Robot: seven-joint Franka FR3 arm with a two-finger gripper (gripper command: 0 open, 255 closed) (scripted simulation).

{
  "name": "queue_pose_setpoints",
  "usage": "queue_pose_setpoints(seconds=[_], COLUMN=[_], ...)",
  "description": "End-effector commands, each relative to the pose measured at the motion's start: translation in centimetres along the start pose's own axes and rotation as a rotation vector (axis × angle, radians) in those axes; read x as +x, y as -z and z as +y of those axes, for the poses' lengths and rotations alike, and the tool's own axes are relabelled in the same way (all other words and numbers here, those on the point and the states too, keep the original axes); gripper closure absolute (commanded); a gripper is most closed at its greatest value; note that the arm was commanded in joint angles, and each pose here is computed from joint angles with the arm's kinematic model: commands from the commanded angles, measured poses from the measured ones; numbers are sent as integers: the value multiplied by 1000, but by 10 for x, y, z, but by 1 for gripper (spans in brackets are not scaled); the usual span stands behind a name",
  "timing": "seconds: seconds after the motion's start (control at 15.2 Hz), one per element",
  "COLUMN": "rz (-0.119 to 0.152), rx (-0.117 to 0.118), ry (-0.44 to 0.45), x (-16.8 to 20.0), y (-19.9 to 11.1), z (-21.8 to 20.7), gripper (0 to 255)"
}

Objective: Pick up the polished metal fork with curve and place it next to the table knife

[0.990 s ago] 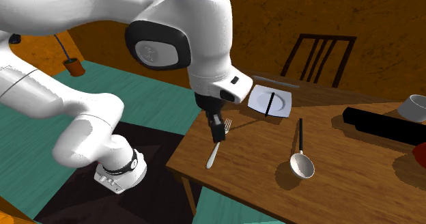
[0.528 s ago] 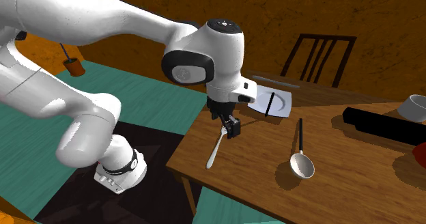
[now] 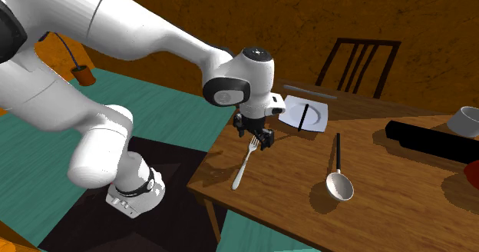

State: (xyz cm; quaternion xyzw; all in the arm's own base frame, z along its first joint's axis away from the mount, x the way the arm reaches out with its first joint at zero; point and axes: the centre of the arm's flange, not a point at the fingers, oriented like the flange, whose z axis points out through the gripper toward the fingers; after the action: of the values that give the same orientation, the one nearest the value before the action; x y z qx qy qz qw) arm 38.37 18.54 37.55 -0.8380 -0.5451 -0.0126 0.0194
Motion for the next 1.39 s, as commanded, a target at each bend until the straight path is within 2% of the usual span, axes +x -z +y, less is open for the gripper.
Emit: queue_pose_setpoints(seconds=[0.0,0.4,0.92,0.99,1.32], rz=[0,0,0,0,0], rx=[0,0,0,0,0], ry=[30,30,30,30,30], x=[4,4,4,4,5], y=[-10,-45,-45,-45,-45], z=[-4,-4,-4,-4,-4], gripper=[0,0,0,255,255])
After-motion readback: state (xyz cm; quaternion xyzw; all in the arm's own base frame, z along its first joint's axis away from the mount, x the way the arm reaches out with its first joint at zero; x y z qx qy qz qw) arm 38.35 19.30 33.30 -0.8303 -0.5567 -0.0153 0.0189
